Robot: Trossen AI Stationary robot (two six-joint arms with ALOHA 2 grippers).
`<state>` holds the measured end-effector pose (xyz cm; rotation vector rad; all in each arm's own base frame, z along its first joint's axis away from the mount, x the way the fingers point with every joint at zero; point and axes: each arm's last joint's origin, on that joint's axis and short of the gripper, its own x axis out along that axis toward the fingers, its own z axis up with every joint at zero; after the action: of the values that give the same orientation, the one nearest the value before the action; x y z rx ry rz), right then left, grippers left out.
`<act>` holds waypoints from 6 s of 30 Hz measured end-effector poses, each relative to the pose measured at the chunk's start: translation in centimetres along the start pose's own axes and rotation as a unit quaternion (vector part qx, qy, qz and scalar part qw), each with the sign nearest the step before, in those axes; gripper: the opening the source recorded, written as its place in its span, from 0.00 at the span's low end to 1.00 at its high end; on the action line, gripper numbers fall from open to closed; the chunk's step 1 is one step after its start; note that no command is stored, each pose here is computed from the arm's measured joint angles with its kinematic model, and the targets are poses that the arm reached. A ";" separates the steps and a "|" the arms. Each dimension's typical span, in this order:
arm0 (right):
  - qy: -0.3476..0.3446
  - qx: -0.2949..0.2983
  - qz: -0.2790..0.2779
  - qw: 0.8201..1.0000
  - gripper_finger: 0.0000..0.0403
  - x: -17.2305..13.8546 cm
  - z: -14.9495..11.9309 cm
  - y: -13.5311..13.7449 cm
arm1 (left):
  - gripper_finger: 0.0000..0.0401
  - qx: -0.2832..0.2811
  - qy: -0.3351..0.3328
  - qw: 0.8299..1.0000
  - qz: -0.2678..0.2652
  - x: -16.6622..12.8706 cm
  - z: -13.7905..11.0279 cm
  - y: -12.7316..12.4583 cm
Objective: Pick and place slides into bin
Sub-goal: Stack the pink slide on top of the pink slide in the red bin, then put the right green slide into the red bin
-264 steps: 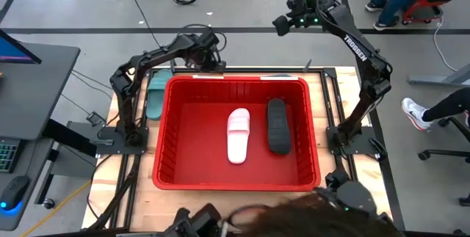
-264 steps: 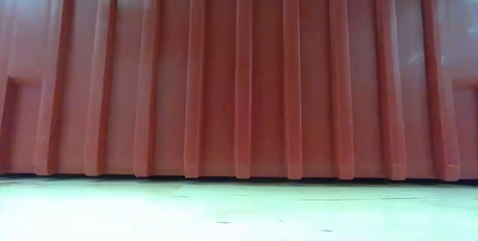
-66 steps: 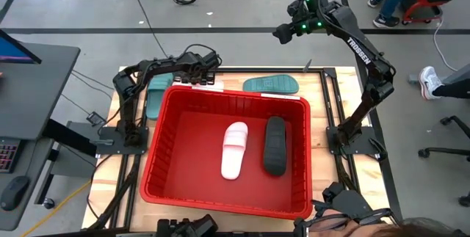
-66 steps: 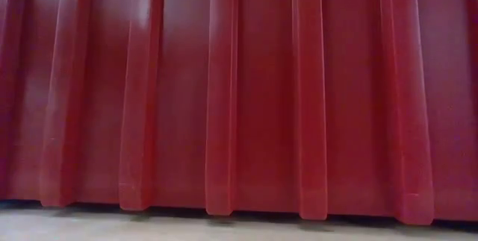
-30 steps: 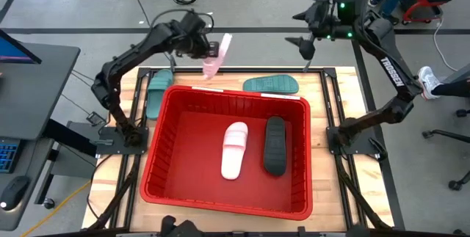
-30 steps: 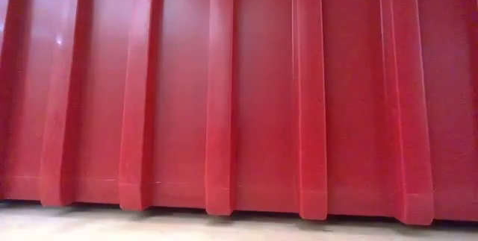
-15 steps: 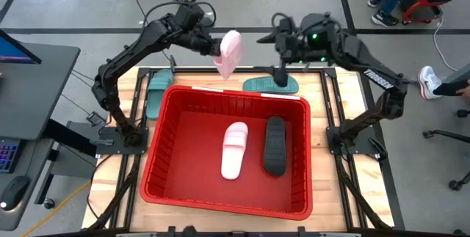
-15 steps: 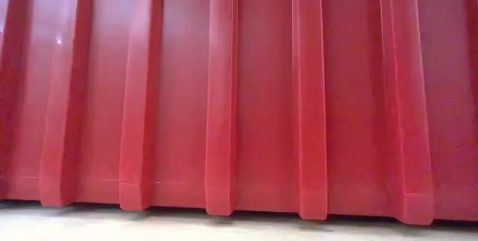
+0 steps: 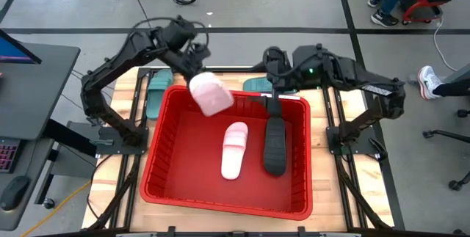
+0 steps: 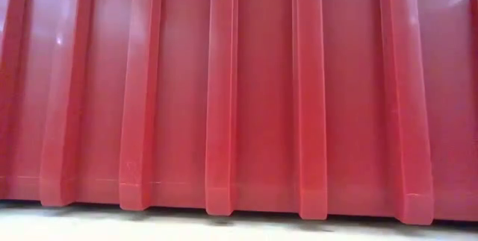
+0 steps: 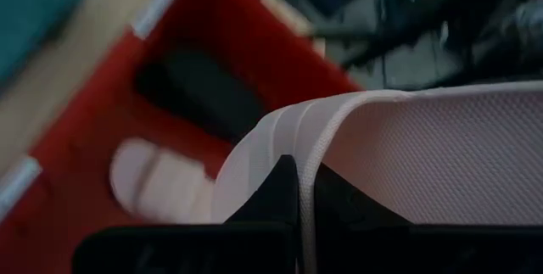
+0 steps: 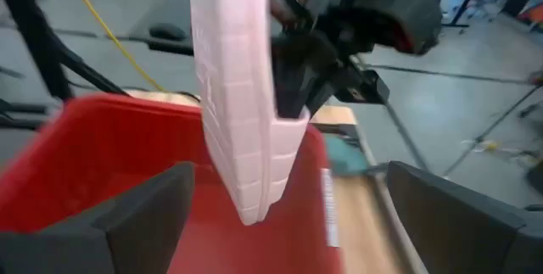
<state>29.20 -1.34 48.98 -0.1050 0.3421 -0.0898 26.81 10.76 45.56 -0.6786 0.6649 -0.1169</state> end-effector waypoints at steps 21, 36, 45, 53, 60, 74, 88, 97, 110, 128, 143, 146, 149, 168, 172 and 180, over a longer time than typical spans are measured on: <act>0.013 0.126 0.071 0.989 0.91 6.8 -1.1 9.9 | 0.04 0.026 0.066 0.991 -0.111 12.8 -5.7 0.1; 0.020 0.213 0.077 0.974 0.20 6.7 -1.0 9.9 | 0.15 0.011 0.039 0.997 -0.061 13.0 -5.5 0.4; 0.025 0.307 0.071 0.949 0.17 6.9 -1.0 9.7 | 0.34 0.001 -0.009 0.999 -0.035 9.3 -4.9 0.5; 0.066 0.419 0.042 0.905 0.17 6.9 -1.9 9.8 | 0.61 0.042 -0.033 0.999 0.006 4.2 -6.1 -0.6; 0.134 0.514 -0.025 0.847 0.16 8.4 -4.1 9.1 | 0.68 0.089 -0.084 0.987 0.102 -0.3 -8.1 -2.2; 0.096 0.663 -0.033 0.742 0.16 14.4 -14.5 9.4 | 0.63 0.110 -0.060 0.974 0.188 -0.2 -10.9 -4.2; 0.090 0.701 -0.087 0.702 0.16 15.7 -20.8 6.7 | 0.61 0.090 -0.052 0.976 0.192 0.5 -11.2 -4.6; 0.097 0.703 -0.103 0.697 0.16 15.9 -22.3 5.2 | 0.62 0.089 -0.024 0.974 0.207 2.2 -11.0 -4.1; 0.120 0.640 -0.142 0.746 0.27 16.3 -23.5 4.1 | 0.66 0.079 -0.012 0.973 0.218 3.5 -10.7 -3.7; 0.193 0.432 -0.139 0.870 0.85 15.9 -23.8 3.9 | 0.67 0.075 -0.018 0.969 0.235 3.5 -10.7 -3.6; 0.286 0.299 -0.126 0.902 0.94 14.1 -18.5 3.1 | 0.67 0.076 -0.022 0.967 0.242 3.4 -10.7 -3.5; 0.289 0.239 -0.094 0.922 0.94 13.8 -17.3 4.0 | 0.67 0.076 -0.022 0.967 0.243 3.4 -10.7 -3.5; 0.284 0.149 -0.037 0.946 0.94 13.7 -16.8 5.9 | 0.66 0.077 -0.024 0.966 0.246 3.4 -10.7 -3.5; 0.284 0.033 -0.017 0.958 0.93 14.8 -23.4 7.7 | 0.60 0.111 -0.026 0.961 0.251 3.4 -10.5 -3.5; 0.267 0.037 -0.020 0.963 0.93 15.0 -22.4 7.6 | 0.59 0.101 -0.030 0.963 0.250 3.4 -10.5 -3.5; 0.223 0.083 -0.024 0.971 0.93 13.7 -16.6 7.1 | 0.58 0.094 -0.034 0.964 0.248 3.4 -10.5 -3.6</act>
<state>36.96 2.82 28.10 0.0762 0.7789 -0.1907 23.55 1.24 39.87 -0.3167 0.7298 0.3033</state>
